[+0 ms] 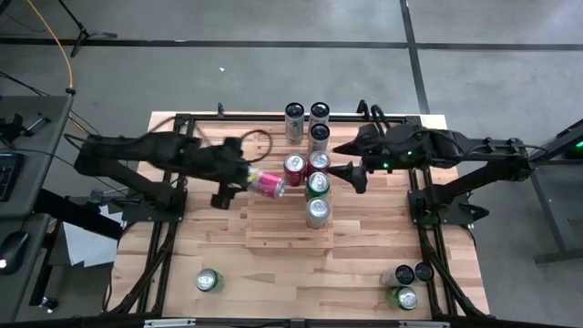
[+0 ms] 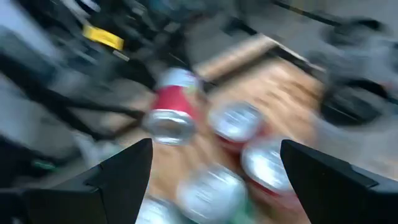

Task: Place canned beverage on shelf
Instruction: Put the pink white soda can on the shelf

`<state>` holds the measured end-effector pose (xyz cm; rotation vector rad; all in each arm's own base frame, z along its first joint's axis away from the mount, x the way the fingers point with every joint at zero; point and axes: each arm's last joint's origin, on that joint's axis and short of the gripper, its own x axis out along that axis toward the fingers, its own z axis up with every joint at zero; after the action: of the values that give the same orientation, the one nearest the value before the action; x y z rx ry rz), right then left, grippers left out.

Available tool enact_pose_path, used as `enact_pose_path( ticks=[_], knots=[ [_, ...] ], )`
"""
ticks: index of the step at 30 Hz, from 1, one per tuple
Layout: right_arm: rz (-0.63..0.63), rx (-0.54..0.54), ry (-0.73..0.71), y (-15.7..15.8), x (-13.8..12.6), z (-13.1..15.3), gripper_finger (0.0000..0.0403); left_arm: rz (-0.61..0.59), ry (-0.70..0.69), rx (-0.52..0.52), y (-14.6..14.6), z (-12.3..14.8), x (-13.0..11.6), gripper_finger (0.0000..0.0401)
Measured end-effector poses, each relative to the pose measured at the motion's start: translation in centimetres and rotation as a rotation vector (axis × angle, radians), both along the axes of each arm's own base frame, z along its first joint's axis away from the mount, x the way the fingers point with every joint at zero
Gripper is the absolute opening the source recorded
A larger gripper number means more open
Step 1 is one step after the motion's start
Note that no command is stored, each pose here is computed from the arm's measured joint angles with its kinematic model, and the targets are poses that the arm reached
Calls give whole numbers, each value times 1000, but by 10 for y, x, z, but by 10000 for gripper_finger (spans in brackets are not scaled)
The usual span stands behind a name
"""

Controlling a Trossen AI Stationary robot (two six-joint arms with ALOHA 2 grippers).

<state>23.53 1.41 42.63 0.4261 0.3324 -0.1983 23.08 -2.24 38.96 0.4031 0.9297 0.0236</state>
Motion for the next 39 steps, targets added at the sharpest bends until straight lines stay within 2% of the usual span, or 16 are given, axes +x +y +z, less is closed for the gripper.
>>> enact_pose_path(
  ticks=[2, 4, 7, 9, 11, 13, 19, 24, 31, 39],
  knots=[
    [39, 59, -99, 2, 4, 9, 339, -17, -51, 128, -8, 18, -9, 267],
    [72, 121, -191, 4, 10, 16, 339, -52, -73, 305, -18, 29, -14, 267],
    [113, 228, -271, 6, 23, 19, 339, -96, -85, 603, -31, 40, -10, 267],
    [160, 301, -287, 8, 35, 16, 339, -126, -43, 789, -37, 42, -4, 267],
    [210, 356, -278, 9, 49, 11, 339, -162, -10, 899, -42, 41, 3, 267],
    [226, 361, -251, 9, 61, 7, 339, -194, 22, 963, -46, 39, 11, 267],
    [189, 274, -166, 0, 81, 10, 339, -262, 23, 1039, -60, 36, 25, 267],
    [123, 168, -72, -6, 85, 18, 339, -280, -29, 1048, -70, 39, 26, 267],
    [266, 241, -23, 0, 107, 13, 339, -276, -32, 1041, -68, 39, 27, 267],
    [283, 285, 25, 2, 129, -3, 339, -289, -59, 1015, -69, 40, 29, 267]
  ],
)
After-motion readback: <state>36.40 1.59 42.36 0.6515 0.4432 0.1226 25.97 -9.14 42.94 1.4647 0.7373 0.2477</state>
